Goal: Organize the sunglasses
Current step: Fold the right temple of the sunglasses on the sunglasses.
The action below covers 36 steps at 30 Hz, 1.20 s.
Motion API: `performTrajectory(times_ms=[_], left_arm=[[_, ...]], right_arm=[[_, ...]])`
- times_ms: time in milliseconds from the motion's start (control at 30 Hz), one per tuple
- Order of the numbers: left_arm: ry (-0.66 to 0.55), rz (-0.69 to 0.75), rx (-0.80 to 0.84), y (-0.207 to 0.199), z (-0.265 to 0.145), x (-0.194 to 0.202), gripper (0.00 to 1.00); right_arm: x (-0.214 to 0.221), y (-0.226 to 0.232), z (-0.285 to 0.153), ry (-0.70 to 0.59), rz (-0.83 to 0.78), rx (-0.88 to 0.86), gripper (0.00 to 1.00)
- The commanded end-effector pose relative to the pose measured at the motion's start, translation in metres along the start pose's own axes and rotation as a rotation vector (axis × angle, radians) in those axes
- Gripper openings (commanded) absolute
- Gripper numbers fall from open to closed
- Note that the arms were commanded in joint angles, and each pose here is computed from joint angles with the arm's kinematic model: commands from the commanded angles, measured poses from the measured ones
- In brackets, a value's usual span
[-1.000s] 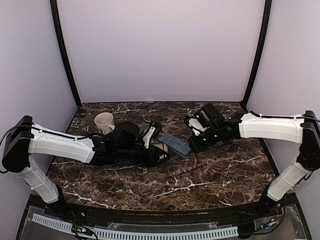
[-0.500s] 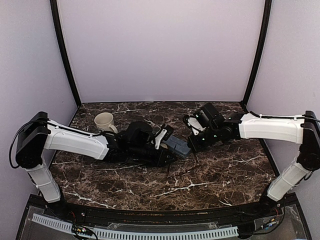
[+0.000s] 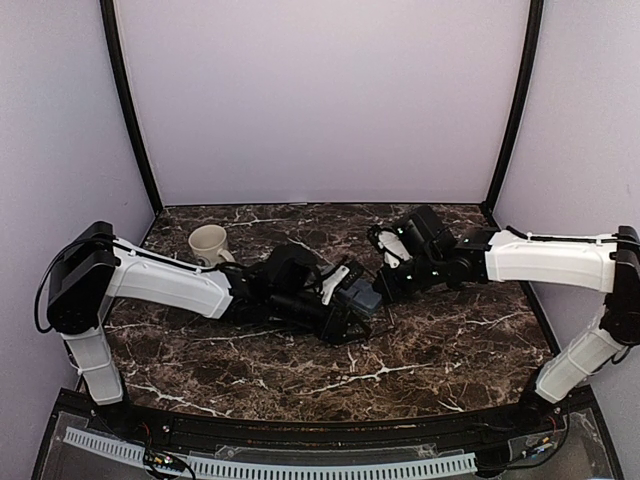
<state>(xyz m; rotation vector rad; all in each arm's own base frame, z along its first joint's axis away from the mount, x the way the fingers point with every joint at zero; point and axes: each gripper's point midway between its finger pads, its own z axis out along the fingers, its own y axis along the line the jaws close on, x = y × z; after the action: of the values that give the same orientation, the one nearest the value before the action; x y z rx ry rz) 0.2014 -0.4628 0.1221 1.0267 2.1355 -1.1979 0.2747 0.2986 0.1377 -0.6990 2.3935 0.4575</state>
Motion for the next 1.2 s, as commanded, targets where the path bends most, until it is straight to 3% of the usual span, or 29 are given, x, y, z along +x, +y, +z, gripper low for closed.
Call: performTrajectory(times_ms=[0, 200, 300, 1167], left_arm=[[-0.096, 0.056, -0.052, -0.006, -0.022, -0.024, 0.68], [-0.149, 0.068, -0.136, 0.002, -0.038, -0.029, 0.91], [-0.132, 0.108, -0.136, -0.004, -0.040, -0.025, 0.96], [0.222, 0.390, -0.104, -0.036, 0.014, 0.028, 0.93]], right_arm=[[-0.004, 0.005, -0.001, -0.025, 0.002, -0.020, 0.00], [0.000, 0.005, 0.002, -0.011, 0.000, -0.018, 0.00], [0.000, 0.005, 0.004, 0.000, 0.000, -0.015, 0.00], [-0.001, 0.006, 0.007, 0.024, 0.014, -0.013, 0.00]])
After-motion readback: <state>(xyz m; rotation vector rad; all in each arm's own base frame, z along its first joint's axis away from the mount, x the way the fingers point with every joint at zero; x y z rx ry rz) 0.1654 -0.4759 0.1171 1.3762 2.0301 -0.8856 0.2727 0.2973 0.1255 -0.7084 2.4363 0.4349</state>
